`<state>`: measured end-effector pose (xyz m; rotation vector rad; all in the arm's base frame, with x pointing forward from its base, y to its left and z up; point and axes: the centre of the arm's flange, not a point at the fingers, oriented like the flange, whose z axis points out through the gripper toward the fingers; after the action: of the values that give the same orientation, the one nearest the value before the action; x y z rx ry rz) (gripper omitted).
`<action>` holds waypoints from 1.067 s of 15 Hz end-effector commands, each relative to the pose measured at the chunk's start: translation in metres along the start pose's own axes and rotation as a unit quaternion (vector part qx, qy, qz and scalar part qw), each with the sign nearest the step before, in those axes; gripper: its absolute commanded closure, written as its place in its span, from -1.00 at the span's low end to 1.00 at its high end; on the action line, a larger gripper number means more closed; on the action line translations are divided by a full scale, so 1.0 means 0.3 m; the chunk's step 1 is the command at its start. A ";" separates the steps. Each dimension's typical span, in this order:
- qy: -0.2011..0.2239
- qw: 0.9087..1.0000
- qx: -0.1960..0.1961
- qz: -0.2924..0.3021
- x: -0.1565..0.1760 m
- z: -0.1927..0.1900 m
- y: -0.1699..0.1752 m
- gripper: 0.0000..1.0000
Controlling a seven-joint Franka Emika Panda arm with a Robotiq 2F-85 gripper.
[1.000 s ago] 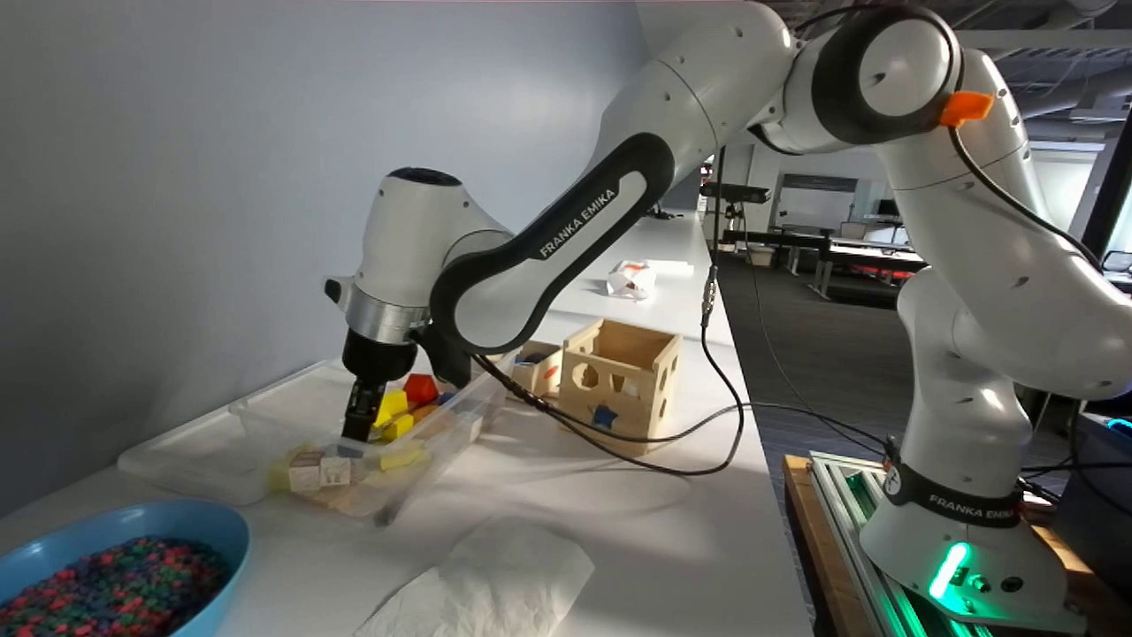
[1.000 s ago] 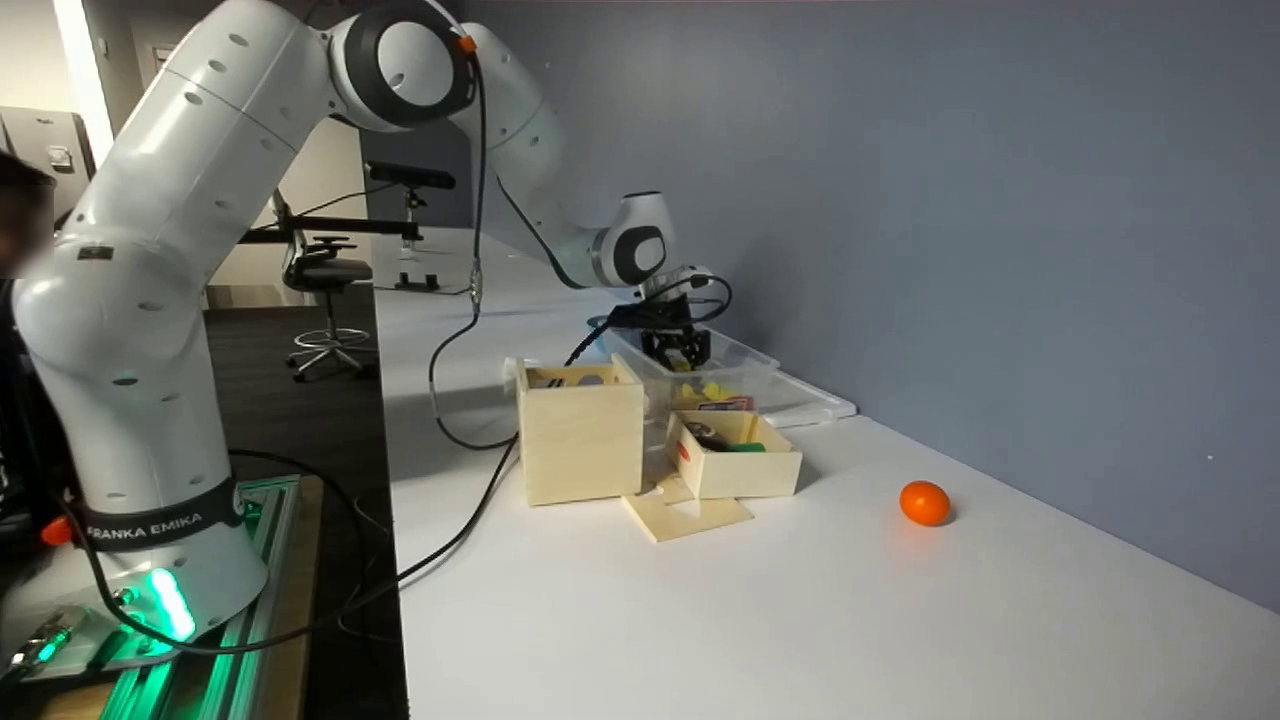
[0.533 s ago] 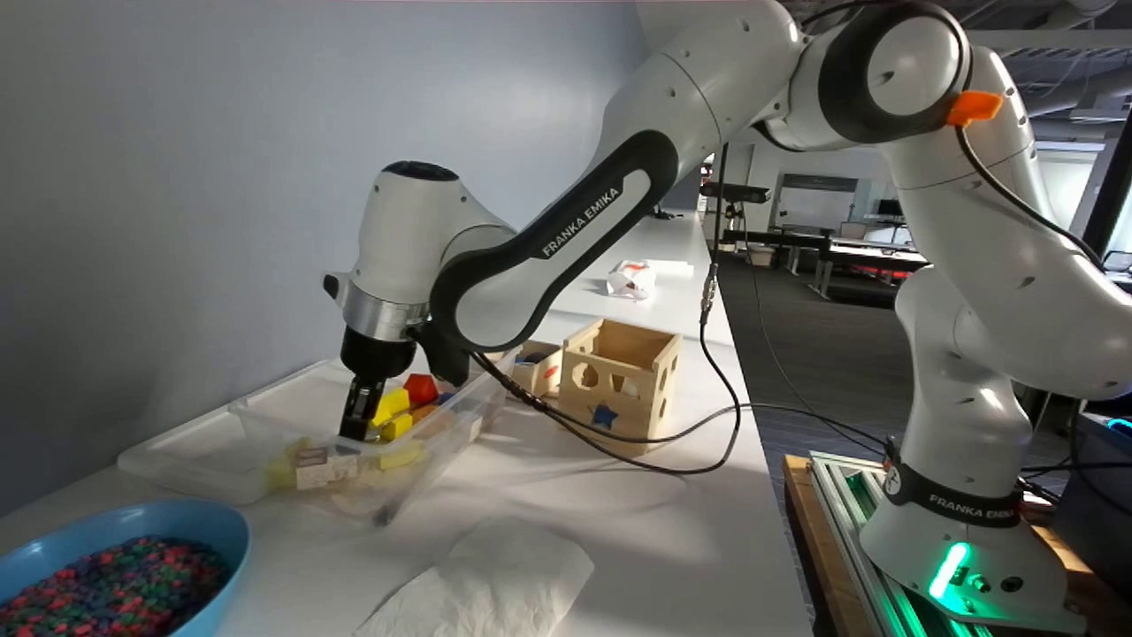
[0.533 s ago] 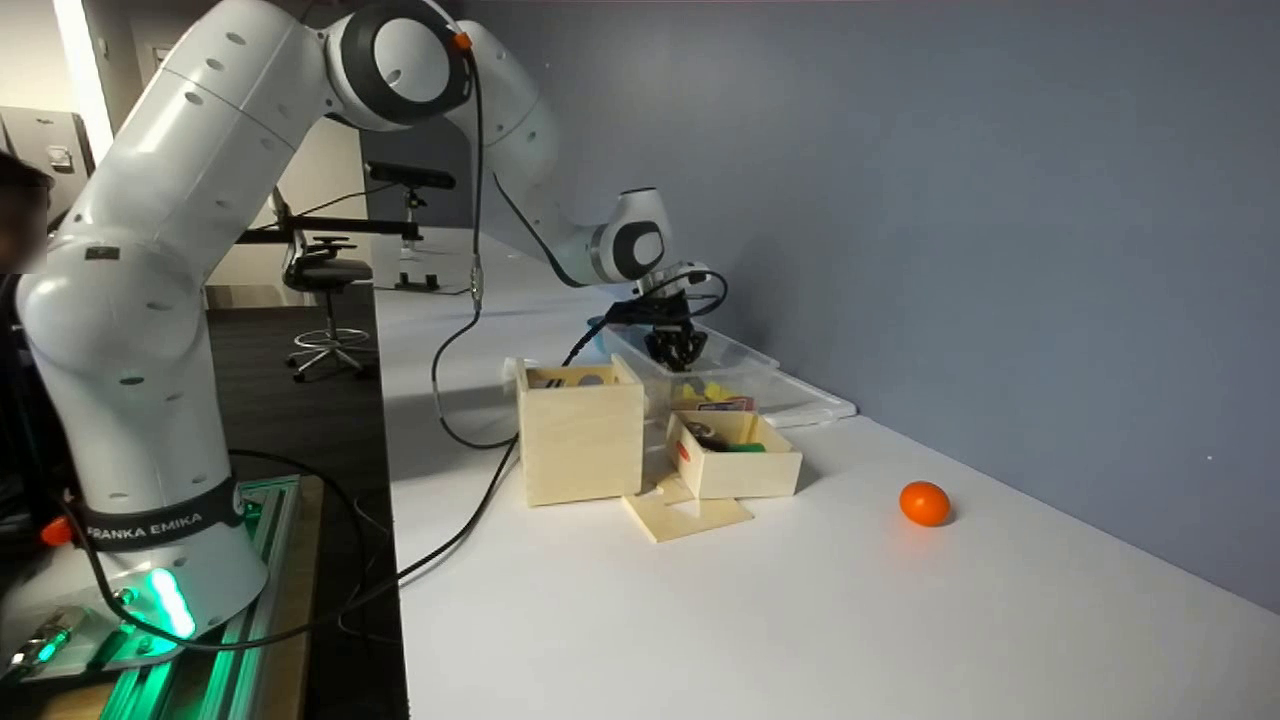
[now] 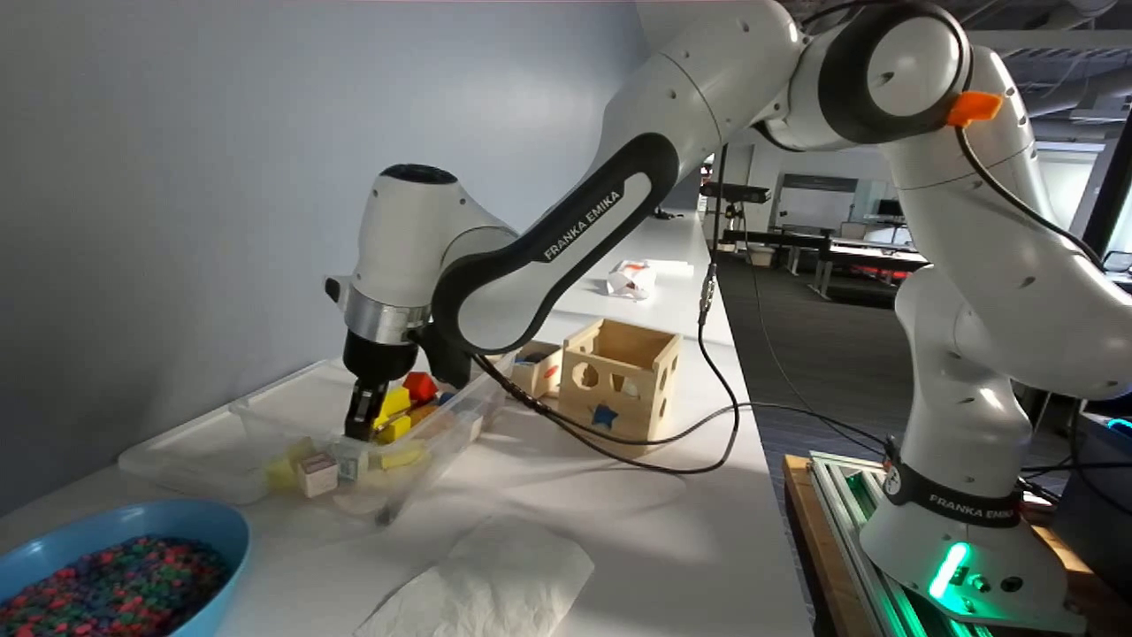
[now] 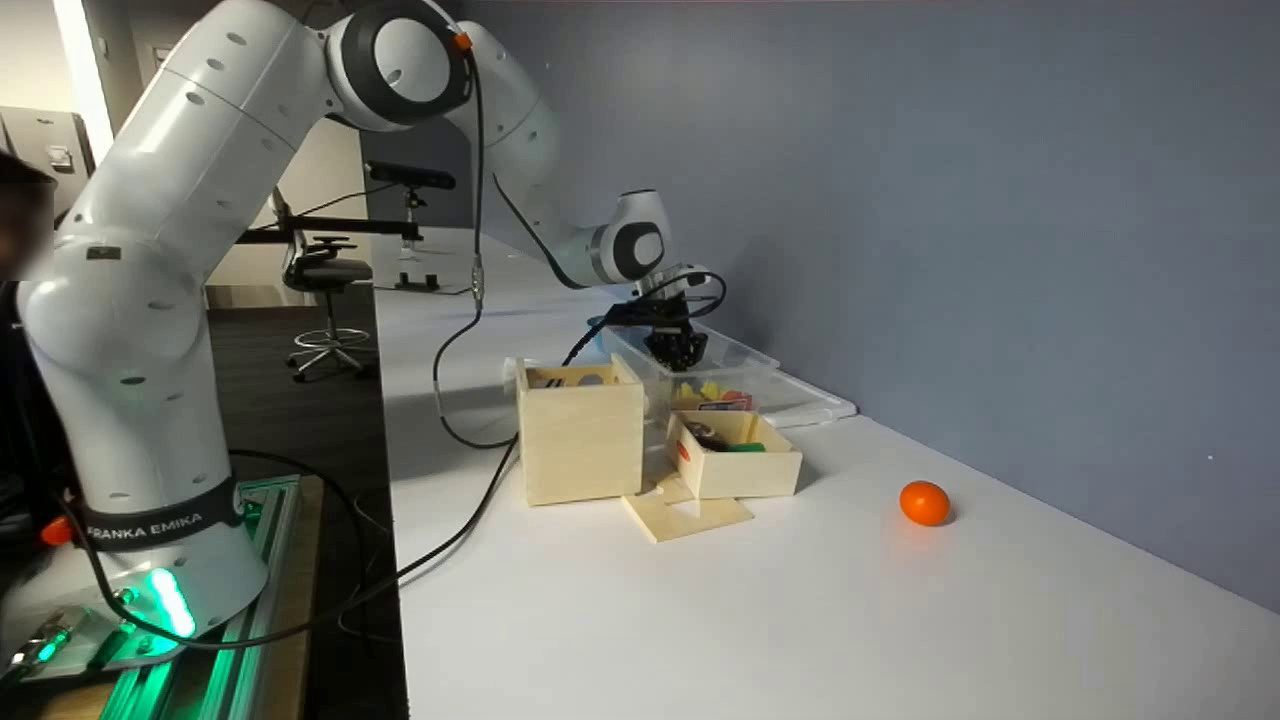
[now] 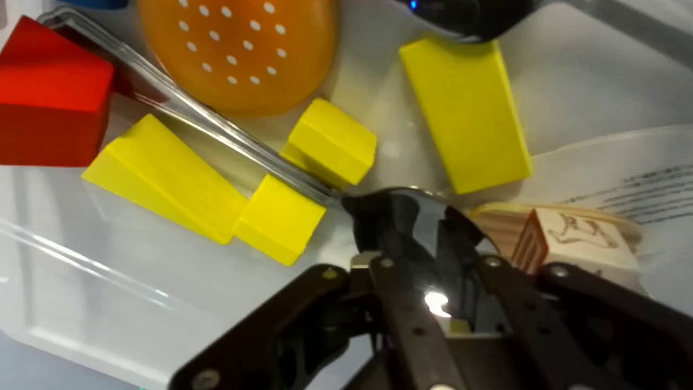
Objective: Take the wooden box out of the container then put the silver spoon in the bowl.
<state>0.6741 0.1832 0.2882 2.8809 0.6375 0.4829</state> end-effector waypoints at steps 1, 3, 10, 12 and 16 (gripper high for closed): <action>0.003 0.999 0.004 -0.045 -0.039 -0.030 -0.014 -0.13; 0.009 0.998 0.008 -0.061 -0.045 -0.052 0.006 -0.42; -0.001 0.986 0.058 -0.155 -0.080 -0.042 0.025 -1.00; 0.003 0.981 0.078 -0.179 -0.097 -0.032 0.027 -1.00; 0.000 0.984 0.075 -0.163 -0.077 0.000 0.018 -1.00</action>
<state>0.6564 0.1682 0.2829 2.8270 1.1658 0.4000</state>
